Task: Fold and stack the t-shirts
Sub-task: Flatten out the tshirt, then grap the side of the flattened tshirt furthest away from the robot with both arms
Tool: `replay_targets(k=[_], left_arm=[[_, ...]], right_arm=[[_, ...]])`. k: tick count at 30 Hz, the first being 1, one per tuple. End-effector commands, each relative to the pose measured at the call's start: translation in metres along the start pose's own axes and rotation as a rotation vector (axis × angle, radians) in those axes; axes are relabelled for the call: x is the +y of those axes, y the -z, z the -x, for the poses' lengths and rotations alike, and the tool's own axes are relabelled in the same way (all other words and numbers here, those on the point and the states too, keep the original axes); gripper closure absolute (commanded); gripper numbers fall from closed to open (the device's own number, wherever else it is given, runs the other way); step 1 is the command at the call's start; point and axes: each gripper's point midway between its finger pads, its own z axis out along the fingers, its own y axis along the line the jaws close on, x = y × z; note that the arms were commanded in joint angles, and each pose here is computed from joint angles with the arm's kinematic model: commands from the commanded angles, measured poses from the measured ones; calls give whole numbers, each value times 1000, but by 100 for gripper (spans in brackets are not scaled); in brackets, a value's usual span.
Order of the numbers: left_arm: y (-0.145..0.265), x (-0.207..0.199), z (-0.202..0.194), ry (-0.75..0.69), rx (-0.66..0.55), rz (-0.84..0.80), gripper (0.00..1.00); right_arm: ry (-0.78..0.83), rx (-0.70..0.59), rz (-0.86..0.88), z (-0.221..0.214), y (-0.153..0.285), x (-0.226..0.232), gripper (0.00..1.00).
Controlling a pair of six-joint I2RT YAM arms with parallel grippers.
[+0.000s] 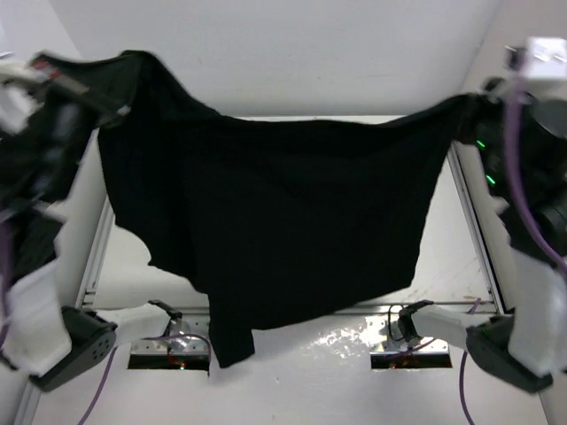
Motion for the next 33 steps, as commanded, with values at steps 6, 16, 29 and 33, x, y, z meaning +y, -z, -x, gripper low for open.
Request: replay_targets(k=[6,16,29,33], left_arm=[[-141,119,-142,-218,179,331,100],[-279,322,-344,-160,453,389,100],[-352,382,-400,-92,357,180,100],[-346,386,-382,-111,357,259,100]], right_arm=[[137,293,-44,-143,-154,49,100],[126,606,-64,-369,-312,56,100],[-20,480,130,-460,-418,74,100],[-68,467,143,-446,-414,65,100]])
